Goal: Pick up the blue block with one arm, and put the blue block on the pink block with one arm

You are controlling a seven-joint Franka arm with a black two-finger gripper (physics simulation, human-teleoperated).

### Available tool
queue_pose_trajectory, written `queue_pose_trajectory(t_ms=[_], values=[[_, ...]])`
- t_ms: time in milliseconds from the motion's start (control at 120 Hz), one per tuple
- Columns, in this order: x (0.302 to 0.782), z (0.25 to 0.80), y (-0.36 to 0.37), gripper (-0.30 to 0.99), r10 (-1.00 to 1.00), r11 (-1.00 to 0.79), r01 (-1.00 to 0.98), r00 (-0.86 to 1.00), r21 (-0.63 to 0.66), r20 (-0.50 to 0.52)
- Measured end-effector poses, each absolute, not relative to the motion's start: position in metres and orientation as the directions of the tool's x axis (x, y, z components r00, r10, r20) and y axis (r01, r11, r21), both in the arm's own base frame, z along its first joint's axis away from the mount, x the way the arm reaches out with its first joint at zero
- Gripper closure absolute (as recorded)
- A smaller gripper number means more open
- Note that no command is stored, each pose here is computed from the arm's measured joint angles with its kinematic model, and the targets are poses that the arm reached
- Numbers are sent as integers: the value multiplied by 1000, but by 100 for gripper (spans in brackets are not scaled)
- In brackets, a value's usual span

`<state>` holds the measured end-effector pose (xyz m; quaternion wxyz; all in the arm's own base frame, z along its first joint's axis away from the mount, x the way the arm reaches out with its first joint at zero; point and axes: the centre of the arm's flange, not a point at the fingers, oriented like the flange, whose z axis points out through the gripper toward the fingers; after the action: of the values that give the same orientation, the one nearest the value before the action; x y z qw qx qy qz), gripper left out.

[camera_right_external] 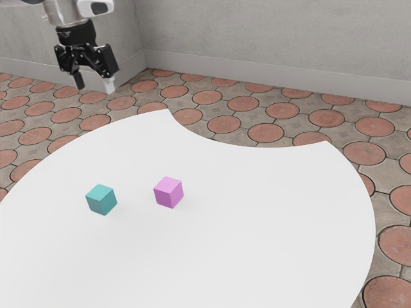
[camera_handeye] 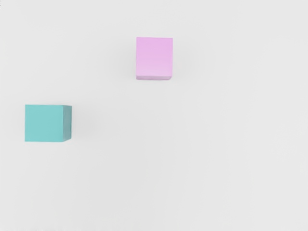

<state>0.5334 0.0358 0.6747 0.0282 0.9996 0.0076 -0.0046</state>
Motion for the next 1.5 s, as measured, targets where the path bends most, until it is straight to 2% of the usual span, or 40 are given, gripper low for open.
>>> queue_pose_trajectory(t_ms=[175, 250, 292, 342, 417, 550, 617, 700, 817, 883, 1058, 1150, 1267, 1358, 1500], values=[[531, 678, 48, 0, 32, -998, 32, 999, 62, -6], [508, 758, 50, 0, 34, -999, 29, 991, 38, 126], [487, 791, 44, 0, 24, -999, 20, 986, 25, 166], [476, 805, 19, 0, -26, -1000, -28, 986, 11, 166], [476, 798, -38, 0, -143, -990, -141, 983, -20, 117], [497, 755, -106, 0, -276, -960, -275, 961, -56, -2], [510, 735, -115, 0, -288, -954, -290, 957, -80, -39], [531, 703, -49, 0, -175, -979, -182, 982, -95, -75], [509, 628, 94, 0, 49, -996, 40, 992, -80, -114], [498, 581, 144, 0, 112, -992, 105, 987, -65, -114], [521, 486, 192, 0, 96, -994, 91, 991, -59, -98], [525, 466, 214, 0, 100, -994, 95, 992, -62, -72], [523, 428, 233, 0, 100, -994, 96, 990, -47, -98], [527, 389, 231, 0, 69, -997, 65, 990, -33, -126], [533, 365, 226, 0, 22, -999, 18, 993, -35, -118]])
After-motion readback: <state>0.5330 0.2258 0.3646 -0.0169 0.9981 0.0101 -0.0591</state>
